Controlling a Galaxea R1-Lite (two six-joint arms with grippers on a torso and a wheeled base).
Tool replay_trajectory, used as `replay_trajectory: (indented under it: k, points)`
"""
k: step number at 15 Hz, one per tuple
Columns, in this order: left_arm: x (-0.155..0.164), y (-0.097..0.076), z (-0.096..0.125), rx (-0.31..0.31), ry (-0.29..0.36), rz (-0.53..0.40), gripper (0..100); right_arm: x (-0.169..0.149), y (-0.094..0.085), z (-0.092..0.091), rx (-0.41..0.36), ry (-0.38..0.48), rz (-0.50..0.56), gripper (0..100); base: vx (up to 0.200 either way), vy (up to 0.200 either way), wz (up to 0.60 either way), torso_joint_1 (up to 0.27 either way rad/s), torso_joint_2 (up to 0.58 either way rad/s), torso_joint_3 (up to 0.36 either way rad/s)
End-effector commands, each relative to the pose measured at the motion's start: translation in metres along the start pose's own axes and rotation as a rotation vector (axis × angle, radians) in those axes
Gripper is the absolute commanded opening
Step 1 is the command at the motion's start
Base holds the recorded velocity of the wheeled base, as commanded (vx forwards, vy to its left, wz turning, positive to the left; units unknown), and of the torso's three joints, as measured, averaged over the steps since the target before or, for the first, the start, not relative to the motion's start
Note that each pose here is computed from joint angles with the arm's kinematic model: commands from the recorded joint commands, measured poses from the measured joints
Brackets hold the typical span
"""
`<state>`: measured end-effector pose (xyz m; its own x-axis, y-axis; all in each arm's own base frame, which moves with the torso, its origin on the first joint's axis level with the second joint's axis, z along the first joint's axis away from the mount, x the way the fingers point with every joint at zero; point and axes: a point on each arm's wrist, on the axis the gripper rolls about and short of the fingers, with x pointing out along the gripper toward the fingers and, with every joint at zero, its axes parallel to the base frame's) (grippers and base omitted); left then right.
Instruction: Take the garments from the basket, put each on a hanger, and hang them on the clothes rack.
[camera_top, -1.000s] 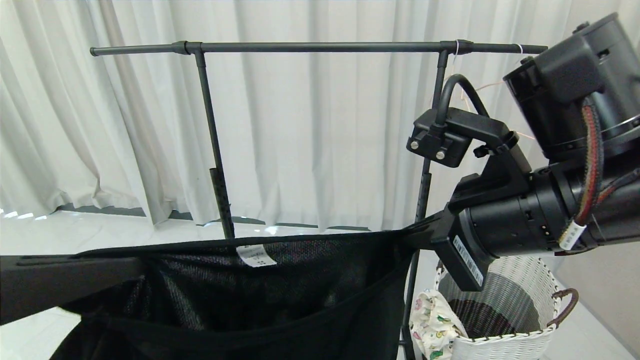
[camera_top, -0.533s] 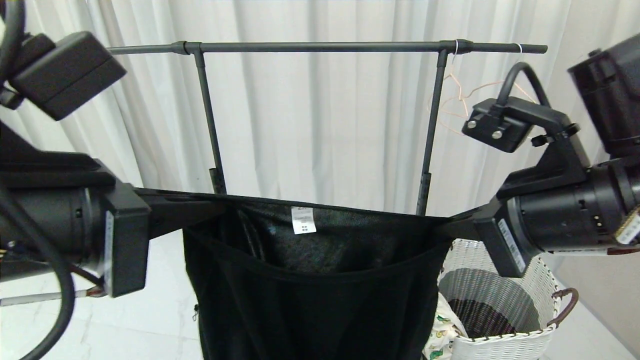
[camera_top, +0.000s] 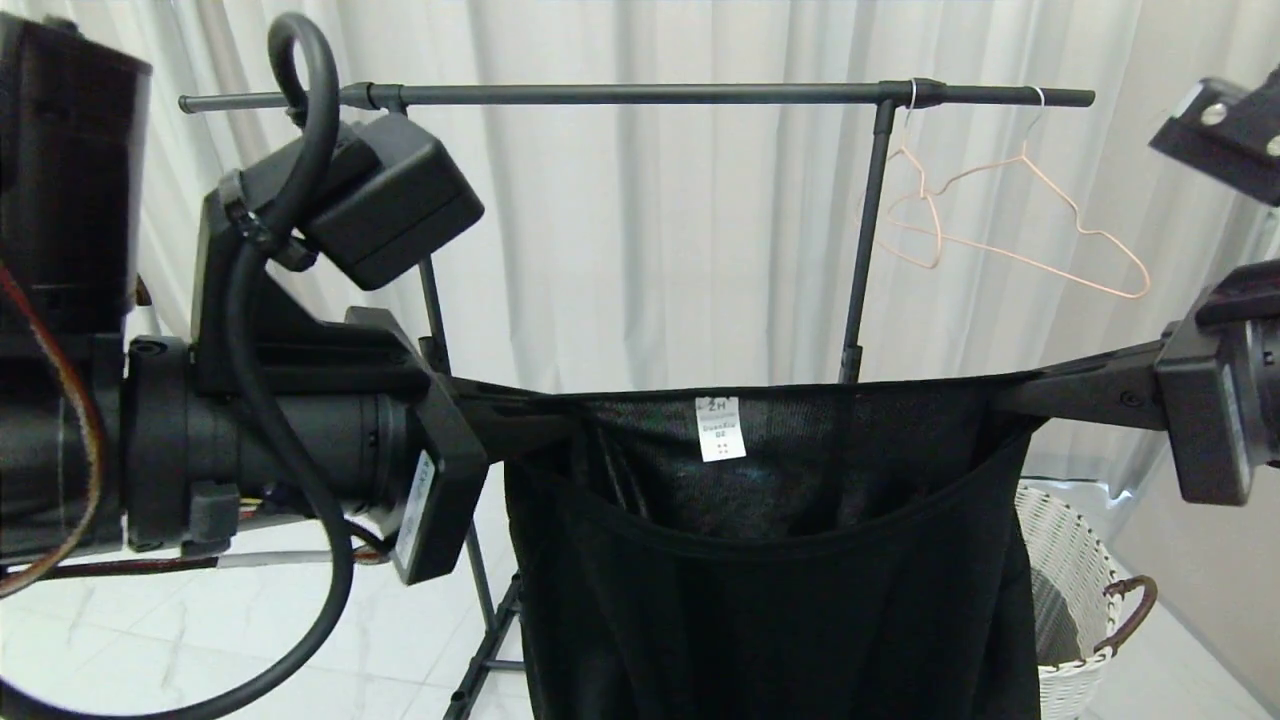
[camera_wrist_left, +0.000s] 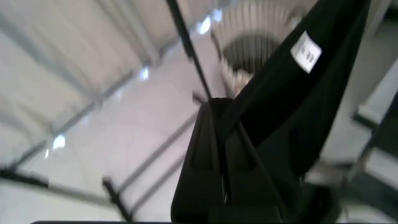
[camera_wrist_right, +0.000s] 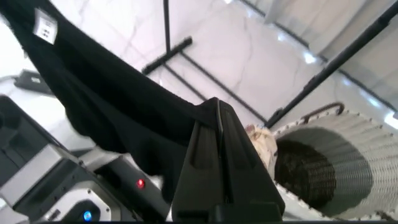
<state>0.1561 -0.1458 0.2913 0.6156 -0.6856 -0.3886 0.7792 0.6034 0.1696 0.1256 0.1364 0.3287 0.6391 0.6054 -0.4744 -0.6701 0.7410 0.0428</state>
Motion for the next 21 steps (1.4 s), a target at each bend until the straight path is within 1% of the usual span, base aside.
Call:
replay_trajectory:
  k: [1,2,4,5,6,7,8,10,13,14,15,16,17,19,20,21]
  points:
    - [0.015,-0.005,0.003,0.012,-0.023,-0.029,0,-0.013,-0.001,0.004,0.003,-0.043,0.003,0,0.0,0.0,0.0,0.0,0.0,0.0]
    - [0.02,-0.008,0.005,0.017,-0.039,-0.041,0,-0.018,-0.001,0.002,0.004,-0.05,0.004,0,0.0,0.0,0.0,0.0,0.0,0.0]
    - [0.03,-0.013,0.009,0.027,-0.066,-0.068,0,-0.037,-0.002,-0.008,-0.001,-0.019,0.015,0,0.0,0.0,0.0,0.0,0.0,0.0]
    - [0.034,-0.015,0.012,0.031,-0.085,-0.092,0,-0.045,-0.001,-0.012,-0.007,-0.008,0.04,0,0.0,0.0,0.0,0.0,0.0,0.0]
    - [0.042,-0.015,0.017,0.042,-0.12,-0.142,0,-0.058,0.007,-0.018,-0.043,0.016,0.126,0,0.0,0.0,0.0,0.0,0.0,0.0]
    - [0.049,-0.014,0.021,0.042,-0.122,-0.145,0,-0.064,0.014,-0.023,-0.076,0.04,0.181,0,0.0,0.0,0.0,0.0,0.0,0.0]
    - [0.055,-0.013,0.027,0.043,-0.131,-0.143,0,-0.064,0.018,-0.027,-0.094,0.061,0.207,0,0.0,0.0,0.0,0.0,0.0,0.0]
    - [0.063,-0.011,0.035,0.044,-0.144,-0.14,0,-0.062,0.021,-0.031,-0.111,0.078,0.23,0,0.0,0.0,0.0,0.0,0.0,0.0]
    - [0.062,-0.012,0.033,0.041,-0.141,-0.141,0,-0.062,0.021,-0.031,-0.106,0.076,0.214,0,0.0,0.0,0.0,0.0,0.0,0.0]
    - [0.061,-0.012,0.032,0.04,-0.137,-0.139,0,-0.059,0.019,-0.03,-0.098,0.07,0.174,0,0.0,0.0,0.0,0.0,0.0,0.0]
    - [0.057,-0.011,0.034,0.037,-0.147,-0.129,0,-0.052,0.015,-0.024,-0.071,0.04,0.118,0,0.0,0.0,0.0,0.0,0.0,0.0]
    - [0.046,-0.011,0.033,0.009,-0.157,-0.11,0,-0.044,0.011,-0.012,-0.038,-0.04,0.087,0,0.0,0.0,0.0,0.0,0.0,0.0]
    - [0.033,-0.017,0.03,-0.037,-0.161,-0.123,0,-0.035,0.01,-0.002,-0.022,-0.096,0.071,0,0.0,0.0,0.0,0.0,0.0,0.0]
    - [0.009,-0.036,0.016,-0.133,-0.15,-0.167,0,-0.017,0.01,0.013,-0.01,-0.141,0.053,0,0.0,0.0,0.0,0.0,0.0,0.0]
    - [0.001,-0.043,0.007,-0.156,-0.133,-0.161,0,-0.011,0.011,0.018,-0.012,-0.138,0.054,0,0.0,0.0,0.0,0.0,0.0,0.0]
    - [-0.004,-0.048,0.0,-0.161,-0.118,-0.147,0,-0.007,0.012,0.021,-0.012,-0.138,0.056,0,0.0,0.0,0.0,0.0,0.0,0.0]
